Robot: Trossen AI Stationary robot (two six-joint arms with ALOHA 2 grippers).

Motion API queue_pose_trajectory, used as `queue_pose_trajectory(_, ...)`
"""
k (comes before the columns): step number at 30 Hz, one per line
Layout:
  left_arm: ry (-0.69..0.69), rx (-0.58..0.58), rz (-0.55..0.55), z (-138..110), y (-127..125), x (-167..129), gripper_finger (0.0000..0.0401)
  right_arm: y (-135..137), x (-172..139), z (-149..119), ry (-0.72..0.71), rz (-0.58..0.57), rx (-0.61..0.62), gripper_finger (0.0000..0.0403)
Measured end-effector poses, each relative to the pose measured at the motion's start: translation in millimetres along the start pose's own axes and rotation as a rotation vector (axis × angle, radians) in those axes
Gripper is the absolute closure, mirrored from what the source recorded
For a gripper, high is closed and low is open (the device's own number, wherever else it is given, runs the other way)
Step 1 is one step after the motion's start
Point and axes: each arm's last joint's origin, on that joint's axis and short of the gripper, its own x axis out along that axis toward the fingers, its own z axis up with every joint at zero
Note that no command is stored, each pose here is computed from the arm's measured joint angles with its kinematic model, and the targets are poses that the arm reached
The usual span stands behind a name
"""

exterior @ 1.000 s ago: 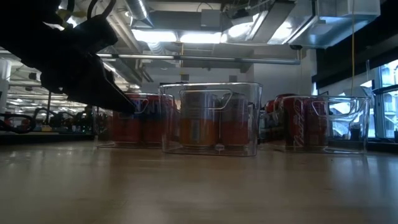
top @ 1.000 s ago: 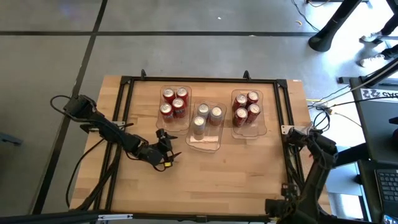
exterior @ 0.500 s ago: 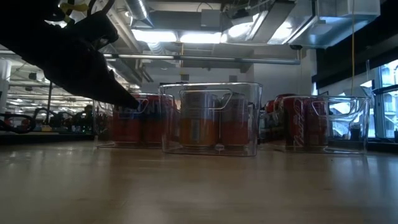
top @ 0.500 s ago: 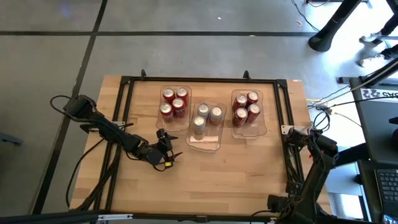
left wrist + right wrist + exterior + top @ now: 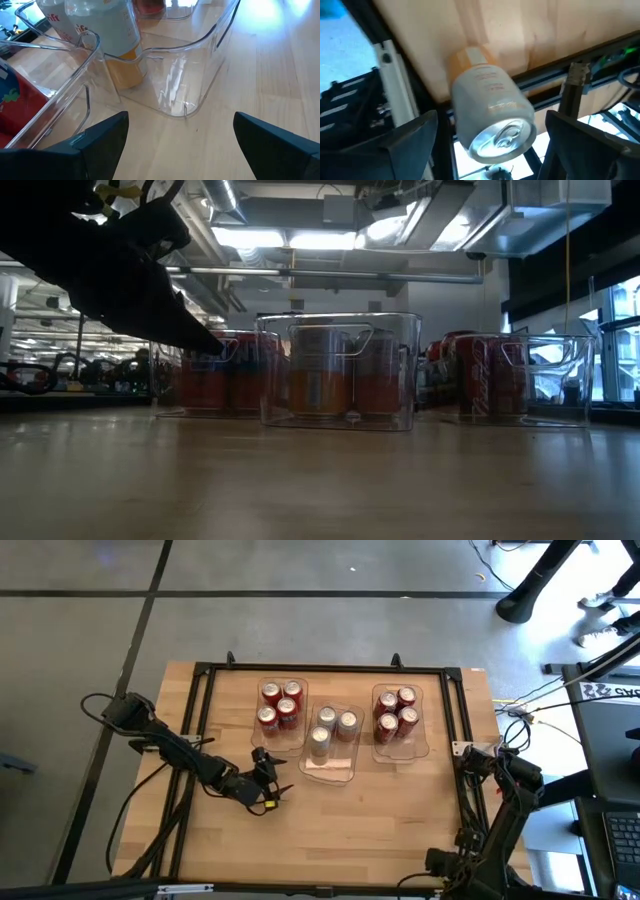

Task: Sort soda cans
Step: Put the yellow white soda can into the center transparent bin

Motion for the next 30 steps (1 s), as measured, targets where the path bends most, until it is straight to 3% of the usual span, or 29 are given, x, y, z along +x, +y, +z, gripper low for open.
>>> queue_pose_trajectory(9,0.0,0.0,0.0,0.0,0.0,0.0,0.0054,-5.0,25.1,1.0,0.107,-0.073,-0.013,0.0033)
queue_pose_trajectory(26,0.0,-0.001,0.0,0.0,0.0,0.0,0.0054,6.6,55.5,-4.2,0.09,0.003,-0.117,0.0034)
queue_pose_trajectory(30,0.0,-0.003,0.0,0.0,0.0,0.0,0.0054,6.8,57.4,-3.7,0.091,0.006,-0.115,0.0054)
